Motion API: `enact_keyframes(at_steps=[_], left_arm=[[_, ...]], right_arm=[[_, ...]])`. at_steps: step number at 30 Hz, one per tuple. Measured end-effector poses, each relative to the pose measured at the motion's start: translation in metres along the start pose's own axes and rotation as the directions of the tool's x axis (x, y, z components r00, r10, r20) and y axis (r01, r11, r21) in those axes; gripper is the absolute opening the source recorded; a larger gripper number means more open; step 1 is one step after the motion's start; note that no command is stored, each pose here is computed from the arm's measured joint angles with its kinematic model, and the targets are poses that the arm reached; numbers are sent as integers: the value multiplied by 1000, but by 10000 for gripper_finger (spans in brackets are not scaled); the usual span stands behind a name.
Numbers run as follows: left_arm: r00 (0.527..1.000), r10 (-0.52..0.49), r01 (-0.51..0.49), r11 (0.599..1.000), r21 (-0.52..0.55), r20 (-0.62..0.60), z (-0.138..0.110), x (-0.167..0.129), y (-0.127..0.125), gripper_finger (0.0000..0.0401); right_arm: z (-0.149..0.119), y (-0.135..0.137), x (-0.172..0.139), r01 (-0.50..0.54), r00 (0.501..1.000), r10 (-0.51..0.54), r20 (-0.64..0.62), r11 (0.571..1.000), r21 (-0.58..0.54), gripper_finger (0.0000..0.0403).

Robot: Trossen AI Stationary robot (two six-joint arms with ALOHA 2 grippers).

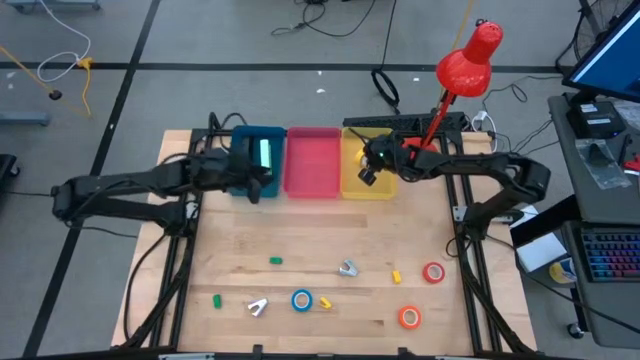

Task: Pick and place Stapler, Stapler remover, tape
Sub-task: Put the yellow tape into the yellow bin

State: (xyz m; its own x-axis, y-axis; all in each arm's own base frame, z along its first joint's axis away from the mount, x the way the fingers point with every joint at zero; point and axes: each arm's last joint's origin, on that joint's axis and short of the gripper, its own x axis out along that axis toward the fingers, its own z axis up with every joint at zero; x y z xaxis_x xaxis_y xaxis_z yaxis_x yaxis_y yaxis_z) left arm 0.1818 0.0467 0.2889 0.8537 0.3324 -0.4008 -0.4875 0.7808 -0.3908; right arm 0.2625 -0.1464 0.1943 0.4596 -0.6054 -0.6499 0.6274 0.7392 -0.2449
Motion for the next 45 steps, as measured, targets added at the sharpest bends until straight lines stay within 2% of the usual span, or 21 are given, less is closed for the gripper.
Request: enact_keyframes(at_steps=[10,12,18,23,28,33,45], left_arm=[[996,82,-82,997,13,27,-2,-25,12,186],[996,90,-90,996,6,24,-7,-26,16,186],[996,82,-79,995,-63,40,-29,-23,27,186],[995,66,-59,994,-92,71,-46,-22,36,186],[995,46,-36,994,-107,86,-57,-25,42,186],[996,16,-8,996,-91,91,-61,-29,44,186],[994,41,-35,998,-60,98,-61,-29,44,186]], right_arm=[[-7,-11,7,-16,997,18,-70,999,31,34],[-9,-11,7,-18,996,20,-88,999,26,34],[-19,-8,6,-111,976,120,-180,992,58,34],[-25,-8,4,-111,961,126,-246,991,76,34],[-27,-6,3,-146,949,176,-262,981,130,34],[-27,-7,3,-133,946,176,-271,976,172,34],[-28,-11,4,-99,942,193,-276,942,319,34]])
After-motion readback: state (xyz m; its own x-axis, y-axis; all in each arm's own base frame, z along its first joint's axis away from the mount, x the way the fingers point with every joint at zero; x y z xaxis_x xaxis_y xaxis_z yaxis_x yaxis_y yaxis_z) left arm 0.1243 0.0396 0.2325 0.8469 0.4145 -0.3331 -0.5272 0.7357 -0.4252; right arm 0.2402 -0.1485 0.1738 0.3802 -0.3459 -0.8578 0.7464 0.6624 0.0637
